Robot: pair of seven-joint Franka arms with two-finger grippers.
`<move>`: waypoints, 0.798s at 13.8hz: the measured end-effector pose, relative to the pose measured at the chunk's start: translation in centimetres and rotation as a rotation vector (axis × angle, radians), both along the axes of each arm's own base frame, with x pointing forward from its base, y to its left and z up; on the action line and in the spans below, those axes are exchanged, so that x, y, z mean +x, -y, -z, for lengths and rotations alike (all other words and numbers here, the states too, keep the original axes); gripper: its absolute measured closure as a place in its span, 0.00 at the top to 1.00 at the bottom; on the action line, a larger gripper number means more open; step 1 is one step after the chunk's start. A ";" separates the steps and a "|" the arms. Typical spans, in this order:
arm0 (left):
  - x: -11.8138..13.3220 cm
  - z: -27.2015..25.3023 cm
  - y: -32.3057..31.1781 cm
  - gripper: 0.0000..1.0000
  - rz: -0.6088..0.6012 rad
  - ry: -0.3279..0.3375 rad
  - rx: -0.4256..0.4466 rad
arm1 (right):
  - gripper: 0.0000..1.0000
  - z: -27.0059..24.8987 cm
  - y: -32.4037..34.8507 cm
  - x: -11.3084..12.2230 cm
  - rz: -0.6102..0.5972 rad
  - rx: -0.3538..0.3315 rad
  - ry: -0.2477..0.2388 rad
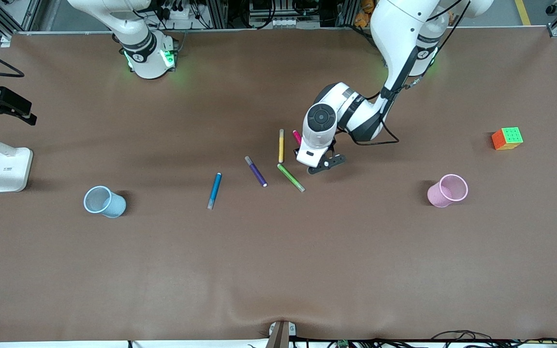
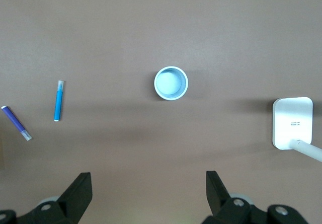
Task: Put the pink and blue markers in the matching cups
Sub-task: 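Lower the left gripper and grasp the pink marker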
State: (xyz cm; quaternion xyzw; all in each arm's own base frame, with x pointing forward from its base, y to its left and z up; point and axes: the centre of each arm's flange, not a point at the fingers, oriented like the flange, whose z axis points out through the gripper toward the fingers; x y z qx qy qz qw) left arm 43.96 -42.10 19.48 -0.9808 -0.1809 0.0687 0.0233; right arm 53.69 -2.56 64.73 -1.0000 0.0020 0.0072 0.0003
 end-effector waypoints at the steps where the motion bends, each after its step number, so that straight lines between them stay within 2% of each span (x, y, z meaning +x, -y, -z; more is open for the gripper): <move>1: 0.1 -0.1 0.1 0.74 -0.001 0.003 -0.003 | 1.00 0.0 0.0 0.0 0.000 0.000 0.000; 6: 0.0 1.5 0.1 0.68 -0.001 0.001 -0.004 | 1.00 0.0 0.0 0.0 0.000 0.000 0.002; 7: 0.0 1.8 0.1 0.60 -0.001 0.001 -0.004 | 1.00 0.0 0.0 0.0 0.000 0.000 0.002; 8: -0.1 1.9 0.2 0.60 -0.001 0.000 -0.004 | 1.00 0.0 0.0 0.0 0.000 0.000 0.002; 10: 0.0 1.9 0.2 0.48 -0.001 0.001 -0.004 | 1.00 0.0 -0.1 0.0 -0.001 0.000 0.002; 11: 0.0 1.9 0.2 0.48 -0.001 0.001 -0.005 | 1.00 0.0 -0.1 0.0 -0.002 0.000 0.003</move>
